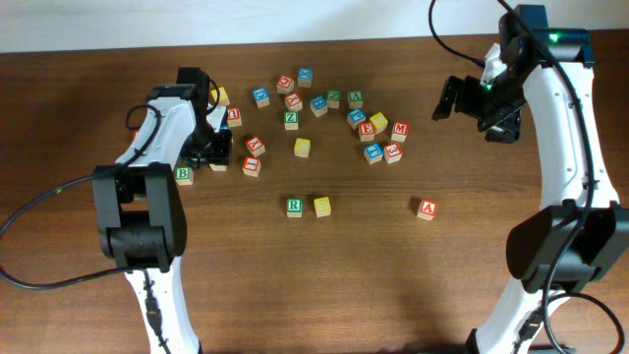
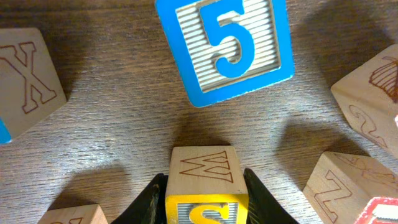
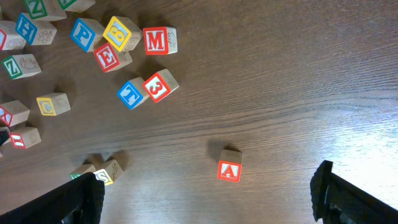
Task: Spell out RSS
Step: 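Carry the yellow S and place it right of the first S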
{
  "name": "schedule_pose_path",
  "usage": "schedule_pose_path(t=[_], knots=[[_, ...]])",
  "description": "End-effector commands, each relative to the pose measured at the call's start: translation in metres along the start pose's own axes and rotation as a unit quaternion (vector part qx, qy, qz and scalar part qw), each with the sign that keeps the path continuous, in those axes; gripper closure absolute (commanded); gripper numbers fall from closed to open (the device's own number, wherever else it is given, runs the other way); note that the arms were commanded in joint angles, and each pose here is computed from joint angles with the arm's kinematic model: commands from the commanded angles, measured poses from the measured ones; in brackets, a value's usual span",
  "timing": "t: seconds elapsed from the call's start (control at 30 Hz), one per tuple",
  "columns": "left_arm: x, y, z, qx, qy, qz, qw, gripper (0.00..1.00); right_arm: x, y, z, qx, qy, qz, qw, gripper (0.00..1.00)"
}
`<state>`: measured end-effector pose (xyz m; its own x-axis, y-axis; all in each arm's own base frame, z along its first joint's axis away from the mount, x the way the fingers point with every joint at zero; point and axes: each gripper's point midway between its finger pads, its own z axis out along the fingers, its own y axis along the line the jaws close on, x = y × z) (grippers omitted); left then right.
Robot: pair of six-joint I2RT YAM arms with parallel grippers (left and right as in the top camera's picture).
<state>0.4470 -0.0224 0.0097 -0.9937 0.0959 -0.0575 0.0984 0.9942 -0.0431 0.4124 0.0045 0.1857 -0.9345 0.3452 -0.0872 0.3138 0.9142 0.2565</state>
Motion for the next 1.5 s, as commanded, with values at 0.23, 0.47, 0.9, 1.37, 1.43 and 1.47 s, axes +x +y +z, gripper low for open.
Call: schedule_pose_path(t=[0.23,0.47,0.9,1.37,1.43,1.47], knots=[[-0.012,-0.033,-0.068,0.091,0.001,-0.013,0.996,0.84,0.000,0.004,-0.005,-0.006,-0.005,-0.007,1.000,0.02],[0.037,-0.197,-0.104,0.219,0.098,0.005,0.971,0.83,0.000,0.004,-0.005,-0.006,-0.005,-0.007,1.000,0.02],[0.085,-0.282,-0.002,-0.024,0.010,-0.090,0.996,0.79,0.000,0.004,-0.005,-0.006,-0.005,-0.007,1.000,0.02],[0.104,-0.257,0.017,-0.085,0.019,-0.078,0.993,0.75,0.000,0.004,-0.005,-0.006,-0.005,-0.007,1.000,0.02],[0.103,-0.258,0.017,-0.084,0.017,-0.079,0.993,0.75,0.000,0.004,-0.005,-0.006,-0.005,-0.007,1.000,0.02],[0.103,-0.257,0.017,-0.085,0.017,-0.079,0.993,0.75,0.000,0.004,-0.005,-0.006,-0.005,-0.007,1.000,0.02]])
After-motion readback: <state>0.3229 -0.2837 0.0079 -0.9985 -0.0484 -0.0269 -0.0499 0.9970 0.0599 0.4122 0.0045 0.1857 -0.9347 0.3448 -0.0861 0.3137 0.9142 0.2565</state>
